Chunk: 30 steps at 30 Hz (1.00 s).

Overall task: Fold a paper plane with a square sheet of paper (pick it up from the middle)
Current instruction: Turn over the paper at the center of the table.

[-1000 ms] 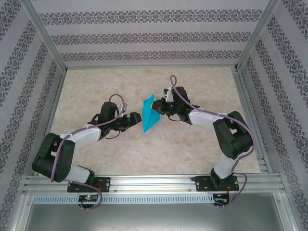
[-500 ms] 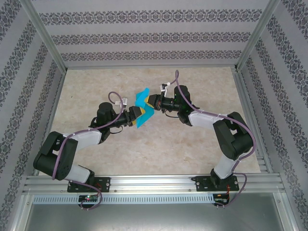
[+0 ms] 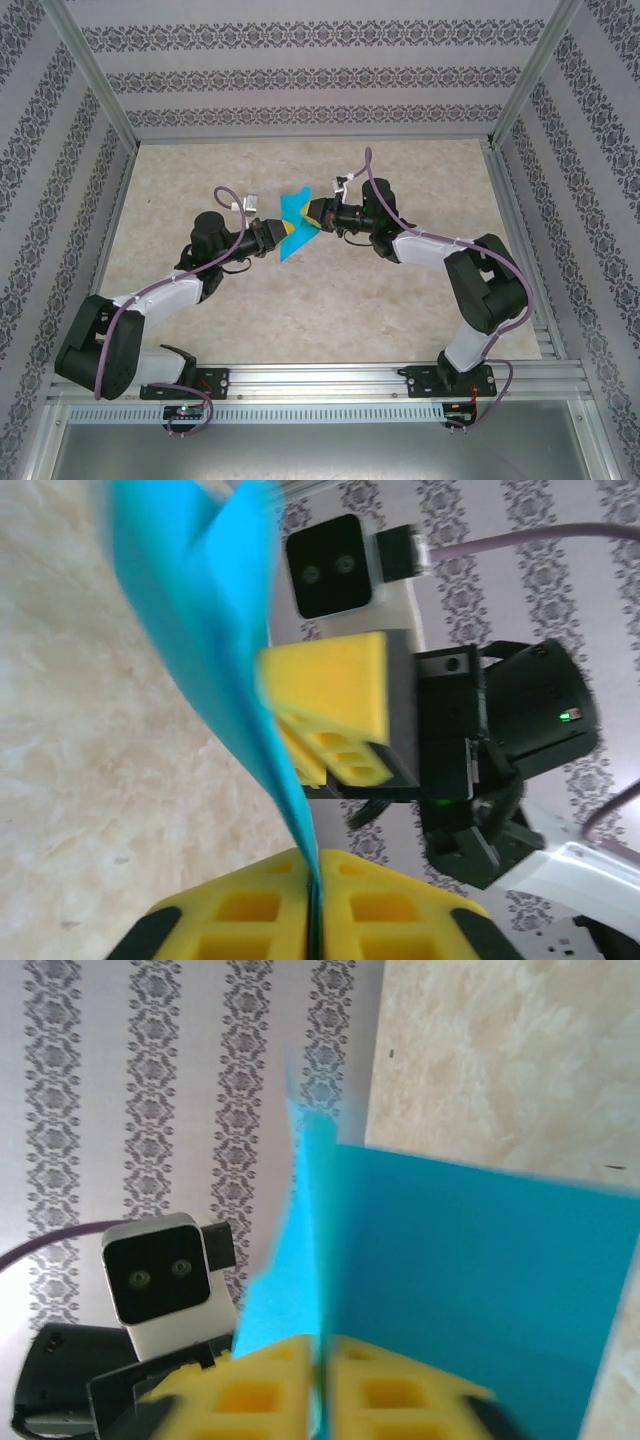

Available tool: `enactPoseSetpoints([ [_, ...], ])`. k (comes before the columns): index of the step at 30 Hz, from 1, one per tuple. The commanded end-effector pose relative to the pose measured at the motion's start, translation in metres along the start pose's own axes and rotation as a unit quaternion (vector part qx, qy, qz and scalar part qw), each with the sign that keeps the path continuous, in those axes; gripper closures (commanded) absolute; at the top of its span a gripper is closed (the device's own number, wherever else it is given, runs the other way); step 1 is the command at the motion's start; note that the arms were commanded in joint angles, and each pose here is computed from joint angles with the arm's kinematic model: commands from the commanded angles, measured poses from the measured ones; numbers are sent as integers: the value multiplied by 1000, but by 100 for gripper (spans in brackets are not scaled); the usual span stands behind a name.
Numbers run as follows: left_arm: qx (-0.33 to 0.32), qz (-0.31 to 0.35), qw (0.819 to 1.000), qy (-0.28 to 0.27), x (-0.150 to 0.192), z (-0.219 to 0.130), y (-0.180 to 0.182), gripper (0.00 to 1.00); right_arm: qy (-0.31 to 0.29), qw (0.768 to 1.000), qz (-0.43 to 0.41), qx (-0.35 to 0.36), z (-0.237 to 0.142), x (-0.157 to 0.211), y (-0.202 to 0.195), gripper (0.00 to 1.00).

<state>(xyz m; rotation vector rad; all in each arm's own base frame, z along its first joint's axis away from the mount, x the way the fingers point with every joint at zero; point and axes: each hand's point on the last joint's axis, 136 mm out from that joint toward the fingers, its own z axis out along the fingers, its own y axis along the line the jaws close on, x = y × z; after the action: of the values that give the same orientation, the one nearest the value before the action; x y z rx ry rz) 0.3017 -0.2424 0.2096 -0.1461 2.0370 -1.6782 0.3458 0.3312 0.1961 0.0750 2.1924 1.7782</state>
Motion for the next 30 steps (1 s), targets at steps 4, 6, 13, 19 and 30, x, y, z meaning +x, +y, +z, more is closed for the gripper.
enactPoseSetpoints([
  [4,-176,79,981,10,-10,-13,28,92,-47,984,-76,155,-37,-17,-23,42],
  [6,-296,114,948,22,-13,-32,48,92,-71,965,-98,234,-57,-27,-36,33],
  [13,-600,224,763,86,-32,-95,78,93,-141,904,-134,380,-107,-49,-58,20],
  [19,-719,319,606,121,-48,-100,81,93,-205,865,-114,444,-143,-55,-68,18],
  [30,-708,316,600,198,-12,-29,143,82,-221,844,-48,486,-178,-21,-102,18],
])
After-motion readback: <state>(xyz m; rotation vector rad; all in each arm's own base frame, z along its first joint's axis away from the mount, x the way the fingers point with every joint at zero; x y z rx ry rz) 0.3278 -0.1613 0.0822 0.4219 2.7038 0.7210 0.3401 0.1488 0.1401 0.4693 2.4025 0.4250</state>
